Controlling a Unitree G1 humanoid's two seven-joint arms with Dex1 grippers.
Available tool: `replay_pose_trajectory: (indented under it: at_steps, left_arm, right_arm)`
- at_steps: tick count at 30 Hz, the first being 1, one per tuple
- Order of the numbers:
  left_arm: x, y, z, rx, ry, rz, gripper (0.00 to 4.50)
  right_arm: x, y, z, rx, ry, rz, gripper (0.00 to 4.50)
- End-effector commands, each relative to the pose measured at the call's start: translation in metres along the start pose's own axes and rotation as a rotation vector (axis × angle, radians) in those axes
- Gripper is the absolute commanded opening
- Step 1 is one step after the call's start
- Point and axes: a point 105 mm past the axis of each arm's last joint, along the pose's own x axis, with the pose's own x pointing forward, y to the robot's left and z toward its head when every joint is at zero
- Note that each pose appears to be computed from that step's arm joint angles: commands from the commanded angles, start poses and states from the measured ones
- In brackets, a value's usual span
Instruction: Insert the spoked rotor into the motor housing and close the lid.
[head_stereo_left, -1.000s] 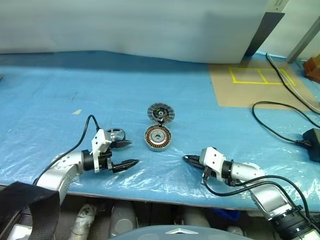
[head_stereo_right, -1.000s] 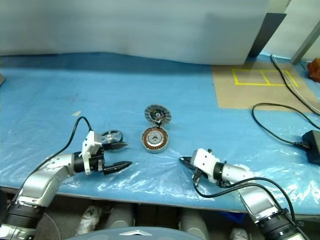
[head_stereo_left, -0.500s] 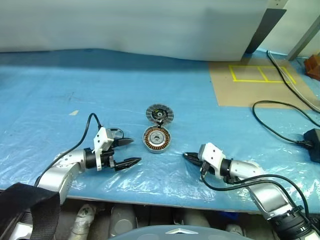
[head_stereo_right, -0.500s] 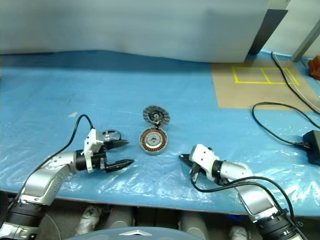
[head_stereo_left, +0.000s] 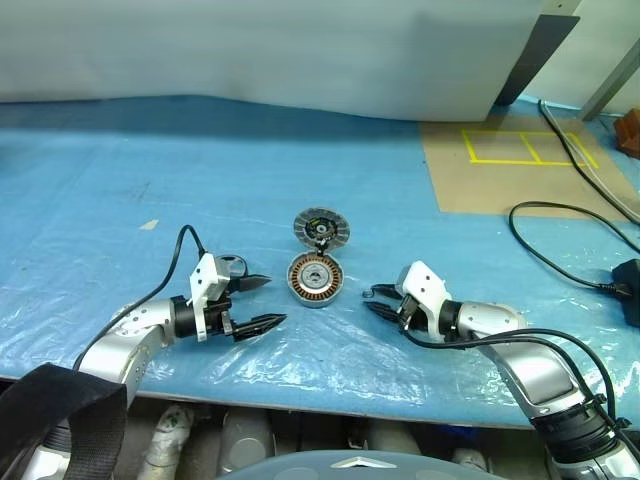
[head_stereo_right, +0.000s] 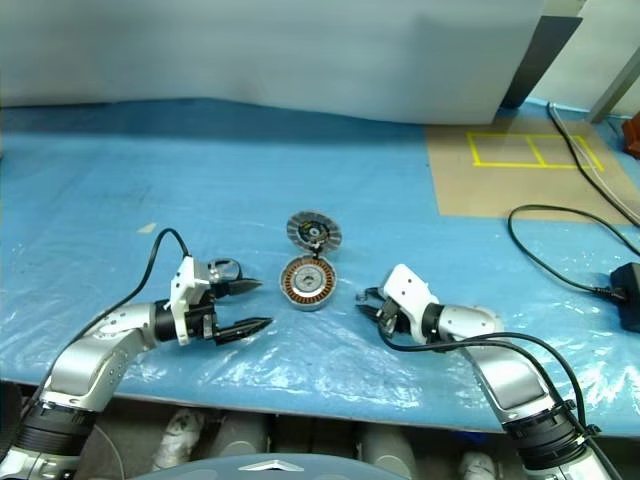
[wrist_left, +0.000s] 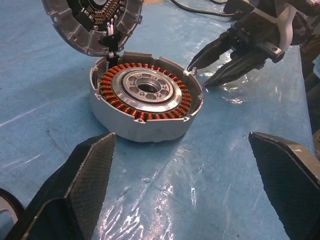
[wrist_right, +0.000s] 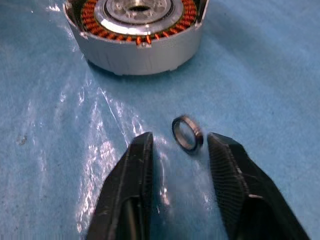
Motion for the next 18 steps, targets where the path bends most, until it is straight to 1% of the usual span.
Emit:
replay_pose_trajectory:
  at_steps: [1,3,10,13,18]
  left_arm:
    - [0.0,-0.001,0.007,0.028,-0.015,-0.011,4.5]
    - [0.001,0.0,0.007,0.027,-0.015,-0.011,4.5]
    - [0.007,-0.001,0.01,0.033,-0.018,-0.016,4.5]
    - [0.007,-0.001,0.012,0.035,-0.019,-0.018,4.5]
    - [0.007,-0.003,0.019,0.037,-0.02,-0.022,4.5]
  right_arm:
    - [-0.005,0.0,0.023,-0.031,-0.057,-0.003,2.04]
    - [-0.005,-0.001,0.024,-0.037,-0.055,-0.01,2.04]
    - [-0.004,-0.013,0.04,-0.05,-0.111,-0.099,2.04]
    - [0.0,-0.007,0.033,-0.089,-0.078,-0.083,2.04]
    - [0.005,0.001,0.017,-0.04,-0.052,-0.056,2.04]
